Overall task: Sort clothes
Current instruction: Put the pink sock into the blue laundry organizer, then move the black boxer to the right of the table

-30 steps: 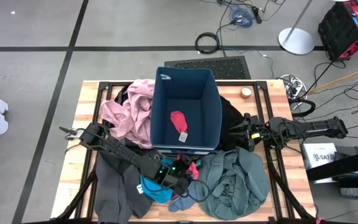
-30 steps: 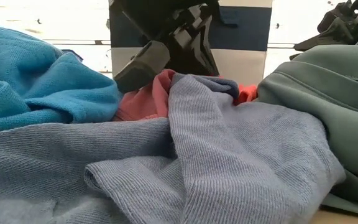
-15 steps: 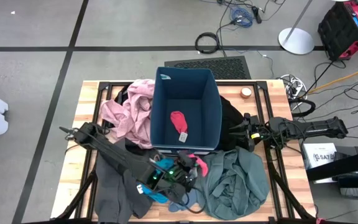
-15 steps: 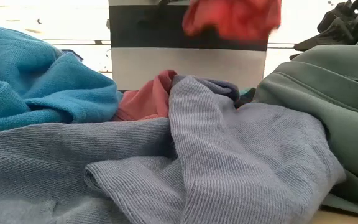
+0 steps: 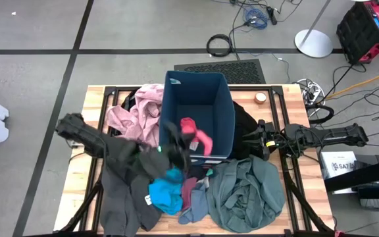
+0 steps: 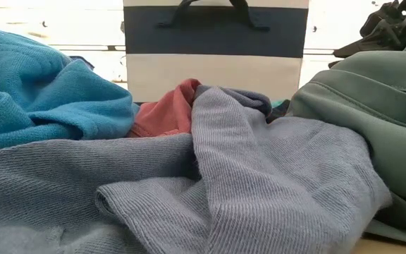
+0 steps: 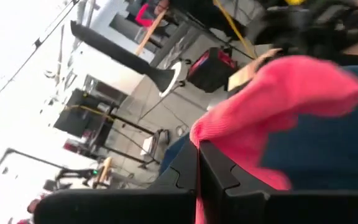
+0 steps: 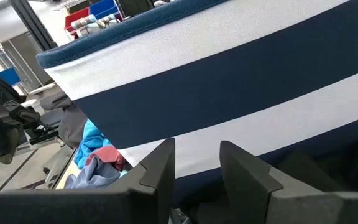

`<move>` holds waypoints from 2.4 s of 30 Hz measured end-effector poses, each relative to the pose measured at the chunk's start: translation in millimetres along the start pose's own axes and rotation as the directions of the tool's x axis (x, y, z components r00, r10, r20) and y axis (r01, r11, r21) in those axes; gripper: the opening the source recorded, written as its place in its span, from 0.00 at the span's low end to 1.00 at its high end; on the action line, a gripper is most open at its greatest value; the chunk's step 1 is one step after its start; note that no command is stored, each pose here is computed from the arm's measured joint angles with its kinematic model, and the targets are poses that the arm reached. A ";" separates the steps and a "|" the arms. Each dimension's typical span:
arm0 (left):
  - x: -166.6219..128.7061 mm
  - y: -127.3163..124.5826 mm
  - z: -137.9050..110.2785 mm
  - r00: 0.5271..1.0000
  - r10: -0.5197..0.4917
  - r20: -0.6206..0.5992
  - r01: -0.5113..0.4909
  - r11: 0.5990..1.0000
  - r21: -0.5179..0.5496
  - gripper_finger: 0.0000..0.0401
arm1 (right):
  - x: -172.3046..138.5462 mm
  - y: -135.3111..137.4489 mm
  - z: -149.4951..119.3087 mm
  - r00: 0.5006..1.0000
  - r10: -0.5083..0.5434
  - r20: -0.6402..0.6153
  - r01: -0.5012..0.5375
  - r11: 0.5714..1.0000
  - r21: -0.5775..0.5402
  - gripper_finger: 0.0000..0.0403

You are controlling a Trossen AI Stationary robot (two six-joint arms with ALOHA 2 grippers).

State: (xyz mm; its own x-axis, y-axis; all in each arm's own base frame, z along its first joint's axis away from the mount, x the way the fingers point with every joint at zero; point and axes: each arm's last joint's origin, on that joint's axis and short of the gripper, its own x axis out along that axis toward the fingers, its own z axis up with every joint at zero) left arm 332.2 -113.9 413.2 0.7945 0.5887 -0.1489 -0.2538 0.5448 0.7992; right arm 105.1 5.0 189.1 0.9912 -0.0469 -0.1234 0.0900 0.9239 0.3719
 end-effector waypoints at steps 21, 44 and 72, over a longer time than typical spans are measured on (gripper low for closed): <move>96.8 115.3 -131.3 0.953 -0.270 -0.140 0.148 0.812 -0.564 0.01 | 0.0 0.0 0.0 1.000 0.000 0.000 0.000 1.000 -0.009 0.29; 111.3 142.3 -167.0 0.922 -0.384 -0.041 0.227 0.625 -0.747 0.28 | 0.0 -0.5 -1.2 1.000 -0.006 -0.012 0.006 1.000 -0.021 0.29; -47.3 81.4 -149.1 0.880 -0.470 0.066 0.352 0.553 -0.755 0.28 | -0.3 -4.9 -4.0 0.994 -0.107 -0.017 0.106 0.994 -0.010 0.29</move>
State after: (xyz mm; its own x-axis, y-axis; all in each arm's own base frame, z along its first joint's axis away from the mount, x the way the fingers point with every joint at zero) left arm 191.7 -8.4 398.5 0.8552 0.2222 -0.4682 -0.2770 0.9595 -0.0505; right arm 103.9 2.0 183.6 0.9742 -0.1386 -0.1780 0.1940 0.9172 0.3479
